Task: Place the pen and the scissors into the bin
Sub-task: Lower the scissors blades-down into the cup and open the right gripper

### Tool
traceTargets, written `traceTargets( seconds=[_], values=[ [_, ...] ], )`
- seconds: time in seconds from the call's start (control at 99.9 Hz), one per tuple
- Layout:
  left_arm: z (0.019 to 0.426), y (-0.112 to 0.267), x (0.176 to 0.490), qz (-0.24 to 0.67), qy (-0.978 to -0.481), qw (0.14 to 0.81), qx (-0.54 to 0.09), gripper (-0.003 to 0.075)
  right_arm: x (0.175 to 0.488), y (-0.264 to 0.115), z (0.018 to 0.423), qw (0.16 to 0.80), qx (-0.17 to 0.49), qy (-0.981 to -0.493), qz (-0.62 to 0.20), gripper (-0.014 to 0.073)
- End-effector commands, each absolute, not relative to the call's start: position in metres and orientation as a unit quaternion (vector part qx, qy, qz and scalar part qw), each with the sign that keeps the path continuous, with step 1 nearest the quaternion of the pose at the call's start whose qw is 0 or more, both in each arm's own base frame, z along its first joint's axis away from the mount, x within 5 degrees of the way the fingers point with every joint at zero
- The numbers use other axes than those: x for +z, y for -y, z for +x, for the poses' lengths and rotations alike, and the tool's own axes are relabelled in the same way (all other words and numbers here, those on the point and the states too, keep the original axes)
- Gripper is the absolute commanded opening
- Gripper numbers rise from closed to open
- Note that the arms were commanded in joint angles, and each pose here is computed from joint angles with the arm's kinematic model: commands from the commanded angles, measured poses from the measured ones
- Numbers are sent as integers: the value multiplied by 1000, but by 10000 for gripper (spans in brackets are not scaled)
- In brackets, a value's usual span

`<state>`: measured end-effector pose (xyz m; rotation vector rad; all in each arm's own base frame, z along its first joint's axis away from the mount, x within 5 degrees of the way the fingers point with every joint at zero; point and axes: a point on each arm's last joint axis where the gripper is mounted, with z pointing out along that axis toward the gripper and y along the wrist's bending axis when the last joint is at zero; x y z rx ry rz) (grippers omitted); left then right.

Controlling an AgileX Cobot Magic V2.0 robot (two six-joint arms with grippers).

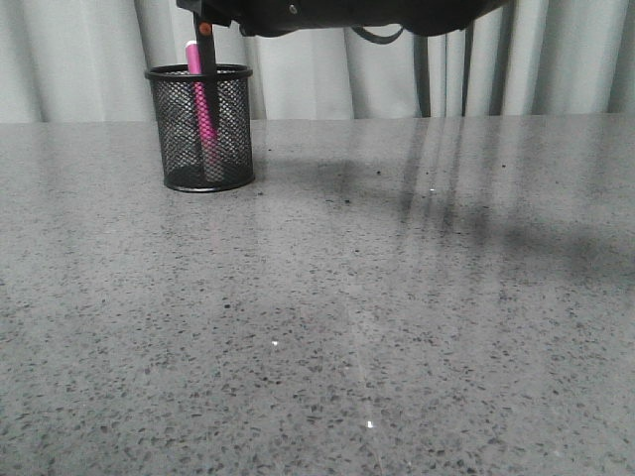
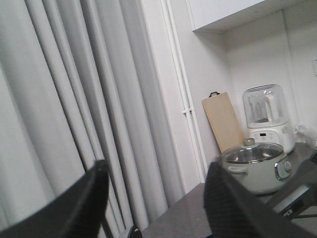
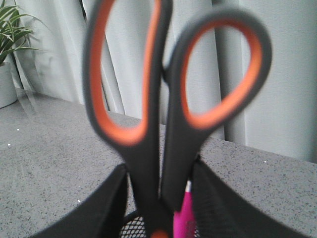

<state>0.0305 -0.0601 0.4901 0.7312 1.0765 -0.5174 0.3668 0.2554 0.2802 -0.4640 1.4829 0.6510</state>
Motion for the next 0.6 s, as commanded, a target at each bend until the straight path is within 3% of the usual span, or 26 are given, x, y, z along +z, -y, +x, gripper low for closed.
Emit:
traceTargets(
  seconds=[0.0,0.08,0.38,0.48,0.59],
  values=[
    [30,59,498,319,-487,771,-258,365,323,-249,361,717,311,-596,-186,378],
    [29,59,498,320,-487,770,-258,365,324,-248,362,717,315,-597,-175,417],
    [29,60,497,325,-488,767,-260,365,337,-246,357,744,333,-556,-164,393],
    [30,60,496,332,-491,767,-243,334,355,-241,349,759,340,-532,-161,248],
    [36,57,490,324,-528,754,-221,177,386,-231,331,776,339,-505,-168,-66]
  ],
)
